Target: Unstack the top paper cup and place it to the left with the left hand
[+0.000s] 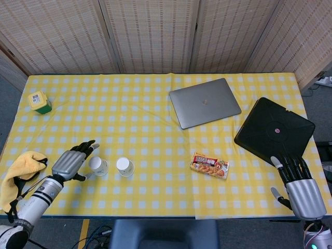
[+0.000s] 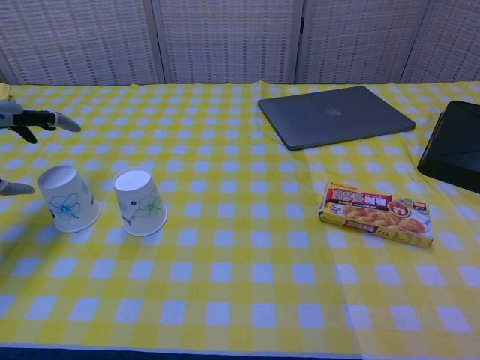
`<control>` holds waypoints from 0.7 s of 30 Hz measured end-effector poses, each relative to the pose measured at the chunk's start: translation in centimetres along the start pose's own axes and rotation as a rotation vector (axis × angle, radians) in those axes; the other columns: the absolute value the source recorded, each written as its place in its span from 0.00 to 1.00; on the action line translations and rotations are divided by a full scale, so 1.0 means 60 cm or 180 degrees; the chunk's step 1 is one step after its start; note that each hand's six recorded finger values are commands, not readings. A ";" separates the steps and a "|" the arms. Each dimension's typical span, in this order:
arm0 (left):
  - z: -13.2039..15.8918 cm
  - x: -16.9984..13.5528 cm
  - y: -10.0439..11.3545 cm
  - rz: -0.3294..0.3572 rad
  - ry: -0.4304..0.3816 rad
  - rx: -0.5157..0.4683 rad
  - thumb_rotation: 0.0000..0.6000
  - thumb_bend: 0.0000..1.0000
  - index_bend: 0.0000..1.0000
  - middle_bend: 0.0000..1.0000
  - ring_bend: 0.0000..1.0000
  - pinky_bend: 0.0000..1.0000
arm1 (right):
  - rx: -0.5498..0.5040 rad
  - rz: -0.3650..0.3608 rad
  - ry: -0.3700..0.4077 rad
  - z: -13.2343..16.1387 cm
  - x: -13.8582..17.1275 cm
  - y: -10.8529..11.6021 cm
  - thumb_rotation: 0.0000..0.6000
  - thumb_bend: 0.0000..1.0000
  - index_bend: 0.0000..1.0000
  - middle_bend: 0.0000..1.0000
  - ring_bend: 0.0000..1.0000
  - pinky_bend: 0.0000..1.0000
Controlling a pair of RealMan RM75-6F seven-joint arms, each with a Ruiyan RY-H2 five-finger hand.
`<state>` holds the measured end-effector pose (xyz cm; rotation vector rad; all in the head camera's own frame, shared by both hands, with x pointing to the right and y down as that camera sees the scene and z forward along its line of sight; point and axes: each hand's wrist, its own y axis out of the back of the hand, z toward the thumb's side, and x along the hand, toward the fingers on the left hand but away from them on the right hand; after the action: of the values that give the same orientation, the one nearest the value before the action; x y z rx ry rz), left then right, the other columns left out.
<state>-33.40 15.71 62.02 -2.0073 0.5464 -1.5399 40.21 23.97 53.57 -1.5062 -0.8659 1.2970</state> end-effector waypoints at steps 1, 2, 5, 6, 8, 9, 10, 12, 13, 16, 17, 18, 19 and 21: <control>0.002 -0.010 0.007 0.0039 0.0002 0.0008 1.00 0.32 0.05 0.00 0.00 0.18 | -0.0003 -0.0002 0.0005 0.000 0.001 0.000 1.00 0.22 0.06 0.00 0.00 0.00; 0.004 -0.024 0.016 0.0101 0.0011 0.0017 1.00 0.32 0.05 0.00 0.00 0.18 | -0.0005 -0.0002 0.0009 0.000 0.001 0.001 1.00 0.22 0.06 0.00 0.00 0.00; 0.003 -0.063 0.037 0.0299 0.0059 0.0030 1.00 0.32 0.04 0.00 0.00 0.18 | -0.0005 -0.0002 0.0025 0.002 0.003 0.001 1.00 0.22 0.06 0.00 0.00 0.00; 0.001 -0.075 0.043 0.0371 0.0071 0.0035 1.00 0.32 0.04 0.00 0.00 0.18 | -0.0006 -0.0001 0.0029 0.002 0.003 0.001 1.00 0.22 0.06 0.00 0.00 0.00; -0.003 -0.102 0.054 0.0552 0.0082 0.0048 1.00 0.32 0.04 0.00 0.00 0.18 | -0.0005 0.0005 0.0037 0.003 0.004 0.000 1.00 0.22 0.06 0.00 0.00 0.00; -0.005 -0.113 0.057 0.0632 0.0078 0.0050 1.00 0.32 0.04 0.00 0.00 0.18 | -0.0004 0.0008 0.0038 0.003 0.004 0.000 1.00 0.22 0.06 0.00 0.00 0.00; -0.007 -0.125 0.059 0.0711 0.0069 0.0046 1.00 0.32 0.04 0.00 0.00 0.18 | 0.0000 0.0014 0.0039 0.003 0.004 -0.001 1.00 0.22 0.06 0.00 0.00 0.00; -0.013 -0.153 0.059 0.0883 0.0037 0.0004 1.00 0.32 0.04 0.00 0.00 0.18 | 0.0008 0.0025 0.0039 0.004 0.003 -0.003 1.00 0.22 0.06 0.00 0.00 0.00; -0.018 -0.166 0.057 0.0950 0.0025 -0.0025 1.00 0.32 0.04 0.00 0.00 0.18 | 0.0014 0.0034 0.0038 0.004 0.003 -0.004 1.00 0.22 0.06 0.00 0.00 0.00; -0.044 -0.201 0.046 0.1145 0.0033 -0.0093 1.00 0.32 0.04 0.00 0.00 0.18 | 0.0036 0.0057 0.0031 0.006 0.001 -0.008 1.00 0.22 0.06 0.00 0.00 0.00; -0.058 -0.212 0.039 0.1209 0.0080 -0.0090 1.00 0.32 0.04 0.00 0.00 0.18 | 0.0043 0.0064 0.0028 0.006 0.000 -0.010 1.00 0.22 0.06 0.00 0.00 0.00; -0.068 -0.221 0.032 0.1257 0.0125 -0.0083 1.00 0.32 0.04 0.00 0.00 0.18 | 0.0051 0.0074 0.0023 0.007 -0.001 -0.011 1.00 0.22 0.06 0.00 0.00 0.00; -0.077 -0.228 0.024 0.1306 0.0175 -0.0074 1.00 0.32 0.05 0.00 0.00 0.18 | 0.0056 0.0083 0.0018 0.007 -0.002 -0.013 1.00 0.22 0.06 0.00 0.00 0.00; -0.093 -0.242 0.003 0.1408 0.0285 -0.0054 1.00 0.32 0.05 0.00 0.00 0.18 | 0.0063 0.0098 0.0006 0.007 -0.003 -0.015 1.00 0.22 0.06 0.00 0.00 0.00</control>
<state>-42.60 23.54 52.23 -1.6869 0.9681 -1.3538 39.85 24.18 54.47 -1.5103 -0.8292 1.3228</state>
